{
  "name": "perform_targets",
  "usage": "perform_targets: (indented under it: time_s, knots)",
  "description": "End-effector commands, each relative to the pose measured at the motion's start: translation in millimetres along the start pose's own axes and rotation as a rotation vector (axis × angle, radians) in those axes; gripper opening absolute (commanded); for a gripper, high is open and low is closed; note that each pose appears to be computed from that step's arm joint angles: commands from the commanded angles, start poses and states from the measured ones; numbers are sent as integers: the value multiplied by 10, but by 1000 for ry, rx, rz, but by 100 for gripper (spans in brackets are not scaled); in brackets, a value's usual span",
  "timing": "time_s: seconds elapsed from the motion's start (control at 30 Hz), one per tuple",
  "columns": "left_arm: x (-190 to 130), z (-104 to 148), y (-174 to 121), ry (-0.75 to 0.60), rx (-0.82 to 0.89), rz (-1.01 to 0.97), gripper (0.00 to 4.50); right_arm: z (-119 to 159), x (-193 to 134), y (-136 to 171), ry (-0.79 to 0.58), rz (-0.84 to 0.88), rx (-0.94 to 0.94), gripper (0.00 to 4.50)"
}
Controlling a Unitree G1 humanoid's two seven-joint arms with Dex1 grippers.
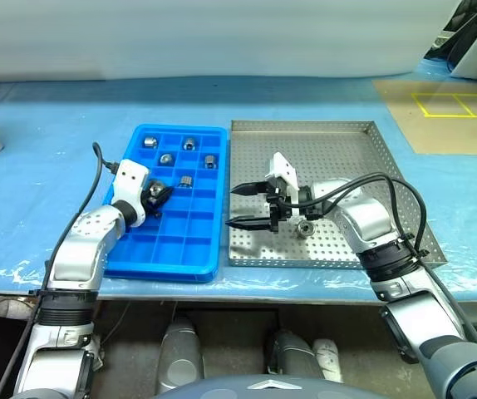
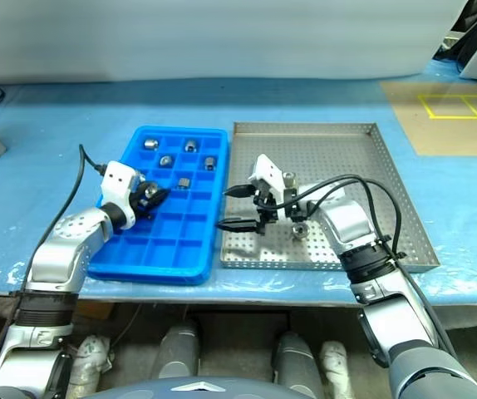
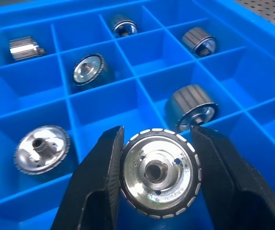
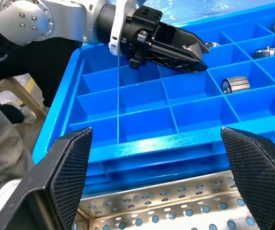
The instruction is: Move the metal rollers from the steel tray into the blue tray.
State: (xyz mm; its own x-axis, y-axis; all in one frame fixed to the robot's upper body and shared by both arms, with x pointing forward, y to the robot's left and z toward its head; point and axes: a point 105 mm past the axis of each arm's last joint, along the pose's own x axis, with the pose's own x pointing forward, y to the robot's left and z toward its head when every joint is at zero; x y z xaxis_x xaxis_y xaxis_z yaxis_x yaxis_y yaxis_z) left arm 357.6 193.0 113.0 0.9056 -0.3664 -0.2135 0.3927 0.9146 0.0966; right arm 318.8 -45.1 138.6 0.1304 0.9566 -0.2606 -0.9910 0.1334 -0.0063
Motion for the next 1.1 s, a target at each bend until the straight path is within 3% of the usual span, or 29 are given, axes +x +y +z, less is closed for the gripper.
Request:
perform_targets:
  time_s: [0.03, 0.1, 0.13, 0.3, 0.43, 0.53, 0.67, 0.83, 1.1]
  knots:
    - [-32, 100, 56, -37, 2, 11, 188, 97, -38, 15, -24, -12, -43, 450]
    - [-23, 96, 57, -33, 8, 14, 188, 87, -35, 7, -24, -20, -42, 450]
    - [-17, 81, 43, -28, 0, 4, 261, 79, -33, 5, -23, -23, -43, 450]
    - [5, 76, -64, -9, 22, -55, 418, 44, -39, 10, -21, -30, -41, 450]
    - [43, 382, -118, -101, 31, -99, 418, 38, -89, -12, -23, -46, -39, 450]
    - [48, 694, -341, -171, 48, -247, 418, 98, -220, -22, -27, -63, -46, 450]
    - [132, 919, -489, -194, 79, -384, 418, 145, -456, -8, -14, -92, -51, 450]
    - [451, 917, -929, -139, 182, -602, 418, 18, -816, -143, 16, -259, -23, 450]
    - [750, 779, -1864, -86, 325, -982, 418, -136, -1100, -17, 9, -483, 11, 450]
